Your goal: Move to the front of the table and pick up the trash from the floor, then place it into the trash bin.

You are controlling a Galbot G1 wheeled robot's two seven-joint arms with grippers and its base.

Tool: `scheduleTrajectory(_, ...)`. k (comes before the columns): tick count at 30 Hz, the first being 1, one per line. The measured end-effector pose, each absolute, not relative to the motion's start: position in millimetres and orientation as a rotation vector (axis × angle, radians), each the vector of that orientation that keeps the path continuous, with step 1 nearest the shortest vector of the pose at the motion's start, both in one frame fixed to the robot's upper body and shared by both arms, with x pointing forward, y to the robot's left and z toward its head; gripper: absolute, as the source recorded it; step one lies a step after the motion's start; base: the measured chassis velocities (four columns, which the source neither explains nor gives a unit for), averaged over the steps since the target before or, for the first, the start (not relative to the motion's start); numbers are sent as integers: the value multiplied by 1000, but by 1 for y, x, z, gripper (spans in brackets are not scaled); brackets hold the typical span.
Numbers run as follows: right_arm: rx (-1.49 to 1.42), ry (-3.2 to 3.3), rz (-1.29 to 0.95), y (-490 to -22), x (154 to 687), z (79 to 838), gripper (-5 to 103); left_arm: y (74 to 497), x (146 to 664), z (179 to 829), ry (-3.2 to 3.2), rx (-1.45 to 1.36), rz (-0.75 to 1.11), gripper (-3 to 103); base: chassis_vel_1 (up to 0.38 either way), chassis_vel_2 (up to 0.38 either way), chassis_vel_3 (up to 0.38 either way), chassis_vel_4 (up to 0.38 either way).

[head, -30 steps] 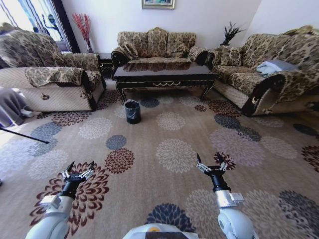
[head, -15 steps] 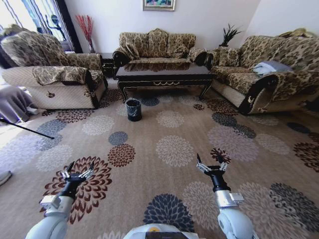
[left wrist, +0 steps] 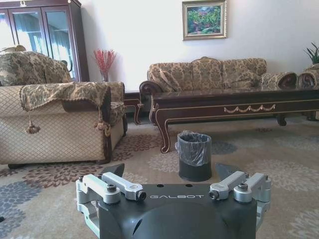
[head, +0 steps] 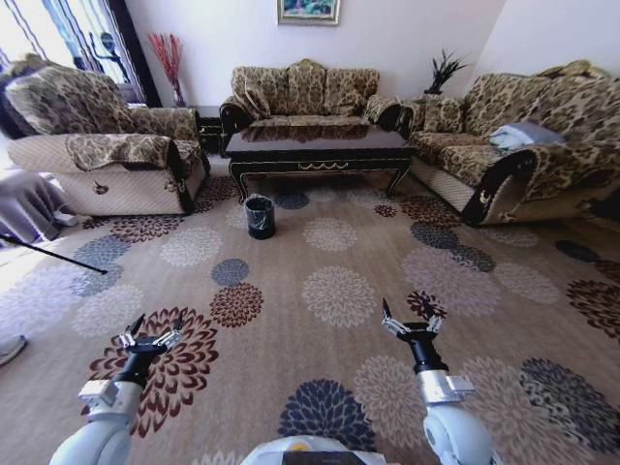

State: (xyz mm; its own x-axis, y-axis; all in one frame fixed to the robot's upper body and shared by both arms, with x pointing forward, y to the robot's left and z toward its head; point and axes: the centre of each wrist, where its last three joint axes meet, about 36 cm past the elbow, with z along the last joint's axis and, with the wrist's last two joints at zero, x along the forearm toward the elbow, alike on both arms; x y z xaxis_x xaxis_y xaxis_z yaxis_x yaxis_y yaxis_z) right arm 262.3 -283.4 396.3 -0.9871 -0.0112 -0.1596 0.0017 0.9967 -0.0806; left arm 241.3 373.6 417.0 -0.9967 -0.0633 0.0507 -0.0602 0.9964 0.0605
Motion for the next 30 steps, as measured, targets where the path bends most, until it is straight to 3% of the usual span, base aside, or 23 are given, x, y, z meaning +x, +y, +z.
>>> scheduleTrajectory(30, -7, 2979, -120, -283, 262, 396, 100, 374, 241, 417, -3086, 96, -91, 100, -21, 20, 25, -19)
